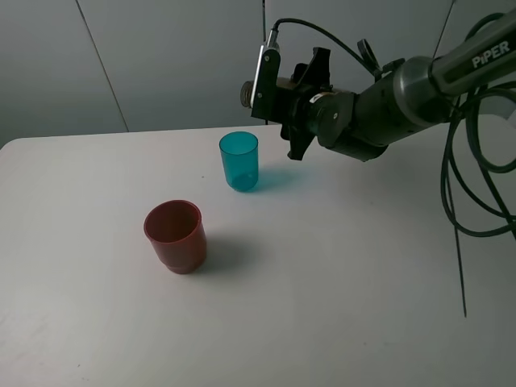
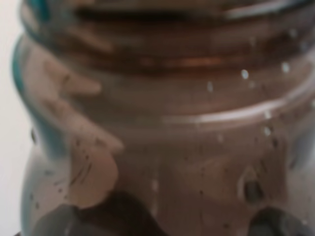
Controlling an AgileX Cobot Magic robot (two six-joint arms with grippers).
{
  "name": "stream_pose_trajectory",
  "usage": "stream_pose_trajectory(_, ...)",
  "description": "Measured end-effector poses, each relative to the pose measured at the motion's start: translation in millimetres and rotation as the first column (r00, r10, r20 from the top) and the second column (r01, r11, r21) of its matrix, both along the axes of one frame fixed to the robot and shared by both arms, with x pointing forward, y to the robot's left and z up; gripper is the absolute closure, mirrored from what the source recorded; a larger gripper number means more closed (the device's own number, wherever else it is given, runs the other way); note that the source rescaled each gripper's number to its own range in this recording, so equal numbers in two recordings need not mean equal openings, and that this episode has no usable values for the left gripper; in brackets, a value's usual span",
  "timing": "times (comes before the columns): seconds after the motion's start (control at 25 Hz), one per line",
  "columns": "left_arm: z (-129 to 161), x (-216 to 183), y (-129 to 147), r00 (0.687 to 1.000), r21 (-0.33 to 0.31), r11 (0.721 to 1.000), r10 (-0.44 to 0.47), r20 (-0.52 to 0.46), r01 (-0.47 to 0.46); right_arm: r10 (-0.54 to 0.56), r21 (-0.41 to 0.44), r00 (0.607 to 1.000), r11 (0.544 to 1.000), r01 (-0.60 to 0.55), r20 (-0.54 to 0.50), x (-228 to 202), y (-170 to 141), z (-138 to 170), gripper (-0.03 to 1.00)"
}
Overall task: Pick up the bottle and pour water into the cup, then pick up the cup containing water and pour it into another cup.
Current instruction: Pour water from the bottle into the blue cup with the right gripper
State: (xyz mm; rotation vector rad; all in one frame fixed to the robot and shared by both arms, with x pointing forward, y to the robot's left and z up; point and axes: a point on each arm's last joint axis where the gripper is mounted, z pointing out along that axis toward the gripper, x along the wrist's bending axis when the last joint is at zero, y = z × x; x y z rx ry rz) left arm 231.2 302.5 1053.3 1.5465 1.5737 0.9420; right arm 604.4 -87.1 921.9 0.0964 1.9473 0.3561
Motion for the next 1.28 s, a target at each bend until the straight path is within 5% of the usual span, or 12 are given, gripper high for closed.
stream_pose_trajectory(0.6, 0, 0, 0, 1.0, -0.003, 1.0, 0.002, 0.0, -0.002, 0.049, -0.196, 0.997, 0.98, -0.038, 0.055, 20, 2, -27, 0.96)
stream_pose_trajectory(1.28, 0, 0, 0, 1.0, -0.003, 1.0, 0.002, 0.0, -0.002, 0.107, -0.278, 0.99, 0.958, -0.078, 0.092, 28, -8, -24, 0.96)
